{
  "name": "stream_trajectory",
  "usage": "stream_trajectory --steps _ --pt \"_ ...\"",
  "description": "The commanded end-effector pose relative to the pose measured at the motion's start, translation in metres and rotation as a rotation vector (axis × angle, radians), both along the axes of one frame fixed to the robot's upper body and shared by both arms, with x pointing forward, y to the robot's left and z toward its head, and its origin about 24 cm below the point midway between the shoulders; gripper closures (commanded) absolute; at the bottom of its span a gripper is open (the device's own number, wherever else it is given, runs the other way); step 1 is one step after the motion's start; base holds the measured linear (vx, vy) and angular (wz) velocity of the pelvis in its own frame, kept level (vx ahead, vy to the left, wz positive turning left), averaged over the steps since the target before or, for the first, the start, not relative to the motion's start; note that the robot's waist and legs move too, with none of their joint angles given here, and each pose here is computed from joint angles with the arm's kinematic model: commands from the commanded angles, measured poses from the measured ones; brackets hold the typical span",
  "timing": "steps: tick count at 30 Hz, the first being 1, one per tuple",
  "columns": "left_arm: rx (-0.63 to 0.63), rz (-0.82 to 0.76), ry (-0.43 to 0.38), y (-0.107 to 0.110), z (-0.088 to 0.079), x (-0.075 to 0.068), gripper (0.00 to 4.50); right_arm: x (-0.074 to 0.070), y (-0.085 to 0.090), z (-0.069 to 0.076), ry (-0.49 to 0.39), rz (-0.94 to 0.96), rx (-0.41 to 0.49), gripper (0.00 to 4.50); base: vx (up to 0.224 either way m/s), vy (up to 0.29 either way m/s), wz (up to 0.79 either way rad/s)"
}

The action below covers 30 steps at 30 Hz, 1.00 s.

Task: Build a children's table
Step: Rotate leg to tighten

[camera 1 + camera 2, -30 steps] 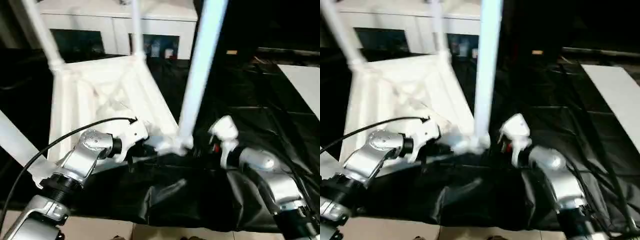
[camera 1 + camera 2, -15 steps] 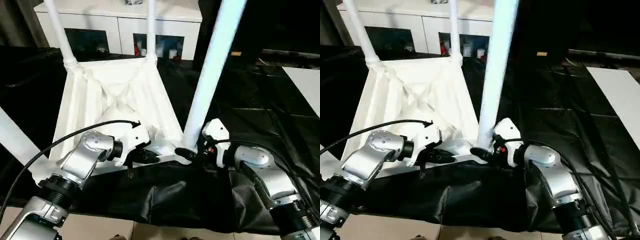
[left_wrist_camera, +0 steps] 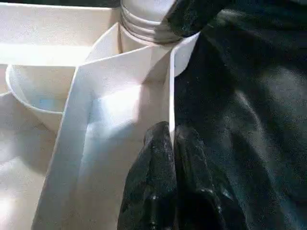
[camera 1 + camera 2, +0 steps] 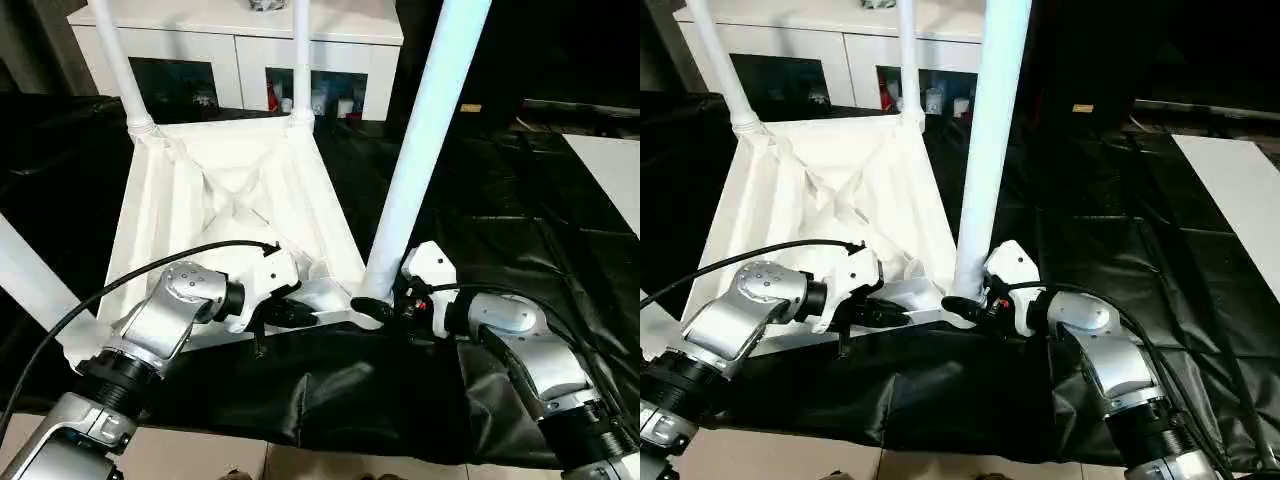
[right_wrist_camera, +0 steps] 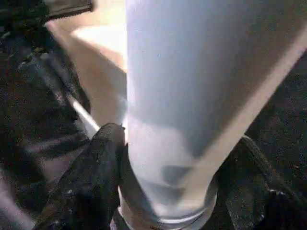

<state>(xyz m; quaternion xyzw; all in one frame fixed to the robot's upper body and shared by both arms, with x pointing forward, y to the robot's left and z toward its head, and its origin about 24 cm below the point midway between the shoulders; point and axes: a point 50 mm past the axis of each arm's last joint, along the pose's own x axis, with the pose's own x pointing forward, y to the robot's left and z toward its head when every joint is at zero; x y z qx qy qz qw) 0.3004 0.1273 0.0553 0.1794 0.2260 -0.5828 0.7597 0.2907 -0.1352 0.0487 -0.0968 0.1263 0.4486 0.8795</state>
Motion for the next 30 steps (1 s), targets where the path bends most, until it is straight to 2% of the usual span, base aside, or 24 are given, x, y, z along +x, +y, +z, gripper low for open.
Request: stream_trajectory --steps 1,2,3,4,6,9,13,14,17,18,19,20,23,28,30 --pt "-0.026 0.096 -0.019 -0.013 -0.001 0.009 4.5 0.007 0.001 -0.018 0.066 -0.132 -0.055 2.04 0.0 0.0 0.0" --pt "-0.027 0.106 -0.021 -0.014 -0.001 0.01 4.5 0.007 0.001 -0.019 0.069 -0.142 -0.054 2.04 0.0 0.0 0.0" --pt "-0.049 0.241 -0.042 -0.023 -0.002 0.021 4.5 0.014 0.008 -0.028 0.115 -0.286 -0.031 2.05 0.0 0.0 0.0" --pt "-0.049 0.241 -0.042 -0.023 -0.002 0.021 4.5 0.014 0.008 -0.028 0.115 -0.286 -0.031 2.05 0.0 0.0 0.0" --pt "-0.083 0.384 -0.042 -0.038 -0.002 0.032 4.5 0.019 0.02 -0.037 0.177 -0.438 0.003 2.05 0.0 0.0 0.0" --pt "-0.101 0.489 -0.039 -0.053 -0.002 0.039 4.5 0.023 0.034 -0.042 0.227 -0.539 0.02 2.05 0.0 0.0 0.0" --pt "-0.095 0.638 -0.107 -0.071 0.0 0.049 4.5 0.029 0.051 -0.047 0.315 -0.739 0.079 2.06 0.0 0.0 0.0" --pt "-0.082 0.65 -0.143 -0.077 0.001 0.051 4.5 0.033 0.058 -0.045 0.309 -0.768 0.084 2.06 0.0 0.0 0.0" --pt "-0.088 0.642 -0.178 -0.082 0.004 0.053 4.5 0.037 0.068 -0.038 0.268 -0.715 0.086 2.17 0.0 0.0 0.0" --pt "-0.092 0.617 -0.2 -0.082 0.008 0.054 4.5 0.039 0.071 -0.032 0.22 -0.664 0.09 1.76 0.0 0.0 0.0" --pt "-0.085 0.591 -0.227 -0.081 0.01 0.055 4.5 0.04 0.072 -0.026 0.159 -0.624 0.096 1.71 0.0 0.0 0.0" --pt "-0.085 0.574 -0.228 -0.079 0.011 0.055 4.5 0.041 0.069 -0.019 0.091 -0.605 0.091 1.71 0.0 0.0 0.0" --pt "-0.077 0.535 -0.239 -0.073 0.011 0.053 4.5 0.041 0.061 -0.013 0.047 -0.612 0.101 1.31 0.0 0.0 0.0" --pt "-0.075 0.461 -0.221 -0.058 0.007 0.048 4.5 0.039 0.033 -0.003 -0.038 -0.618 0.064 0.9 0.0 0.0 0.0" --pt "-0.075 0.43 -0.218 -0.051 0.006 0.045 4.5 0.035 0.017 0.002 -0.091 -0.595 0.024 0.85 0.0 0.0 0.0"
